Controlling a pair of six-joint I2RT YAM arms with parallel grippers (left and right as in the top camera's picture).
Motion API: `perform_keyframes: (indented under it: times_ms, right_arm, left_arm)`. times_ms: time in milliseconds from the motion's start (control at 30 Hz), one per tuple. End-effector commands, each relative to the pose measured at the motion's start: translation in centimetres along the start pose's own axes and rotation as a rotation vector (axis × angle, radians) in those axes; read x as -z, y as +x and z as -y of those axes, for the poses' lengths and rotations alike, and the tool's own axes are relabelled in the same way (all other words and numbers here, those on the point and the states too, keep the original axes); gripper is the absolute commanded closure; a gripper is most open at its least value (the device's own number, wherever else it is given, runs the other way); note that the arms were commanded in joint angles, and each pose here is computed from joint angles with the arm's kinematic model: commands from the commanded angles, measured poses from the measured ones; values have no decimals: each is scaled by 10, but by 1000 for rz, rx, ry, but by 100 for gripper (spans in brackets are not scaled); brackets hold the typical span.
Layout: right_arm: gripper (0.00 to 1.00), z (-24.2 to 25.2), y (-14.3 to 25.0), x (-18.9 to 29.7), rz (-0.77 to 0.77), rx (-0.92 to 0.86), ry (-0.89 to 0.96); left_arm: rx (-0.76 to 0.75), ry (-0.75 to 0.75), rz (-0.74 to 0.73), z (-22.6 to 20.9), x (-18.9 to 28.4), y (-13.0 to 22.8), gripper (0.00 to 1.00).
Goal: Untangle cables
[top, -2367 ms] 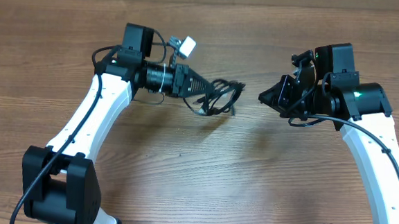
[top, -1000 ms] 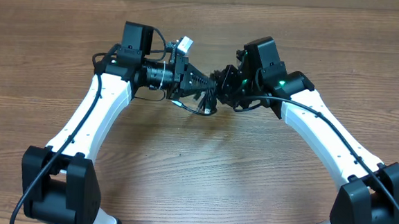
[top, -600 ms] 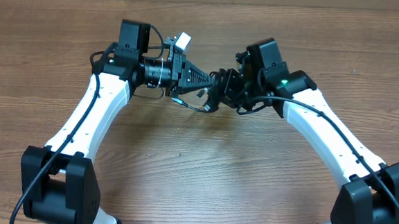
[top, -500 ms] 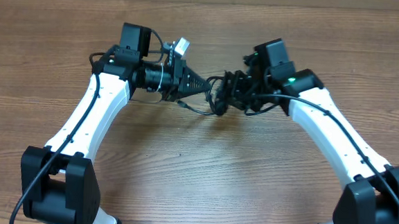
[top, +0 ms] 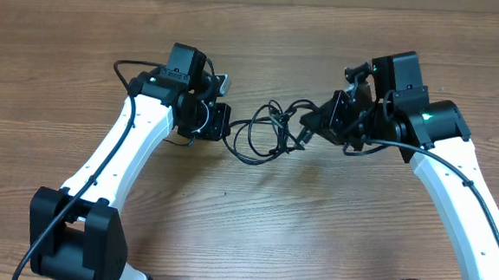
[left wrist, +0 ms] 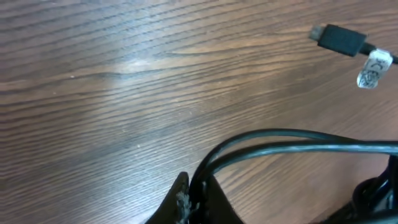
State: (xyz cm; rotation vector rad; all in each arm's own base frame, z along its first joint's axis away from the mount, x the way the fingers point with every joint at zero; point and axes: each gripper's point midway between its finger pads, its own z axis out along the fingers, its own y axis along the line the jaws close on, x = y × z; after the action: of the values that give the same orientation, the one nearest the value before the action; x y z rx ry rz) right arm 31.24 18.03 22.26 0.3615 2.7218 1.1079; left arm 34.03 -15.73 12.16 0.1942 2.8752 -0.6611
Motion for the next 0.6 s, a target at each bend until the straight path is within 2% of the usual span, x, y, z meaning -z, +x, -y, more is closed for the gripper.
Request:
perform_keyframes:
  times_ms: [0,100,167,200,300,400,567]
  right_arm:
    - [96,11,-20,22,130,38,91]
    - [96,12,-19,22,123,34,96]
    - [96,10,-16,20,117,44,101]
    - [96,11,-15,18,118,49,110]
    - [96,14,-11,13,142,72,184]
    - [96,20,-13,10,181,47,252]
    - [96,24,-11,7,210,-68,282]
  left_arm:
    - [38,-164,38,-35,7,-6,81]
    - [34,-61,36,-17,5,-7,62]
    - [10,103,41,12,6,-11,48]
    - [-6,165,43,23,7,-12,44]
    - [-35,340,40,53,15,-13,41]
    - [-59,450,45,71,22,-15,39]
    - [-78,496,57,78,26,-18,36]
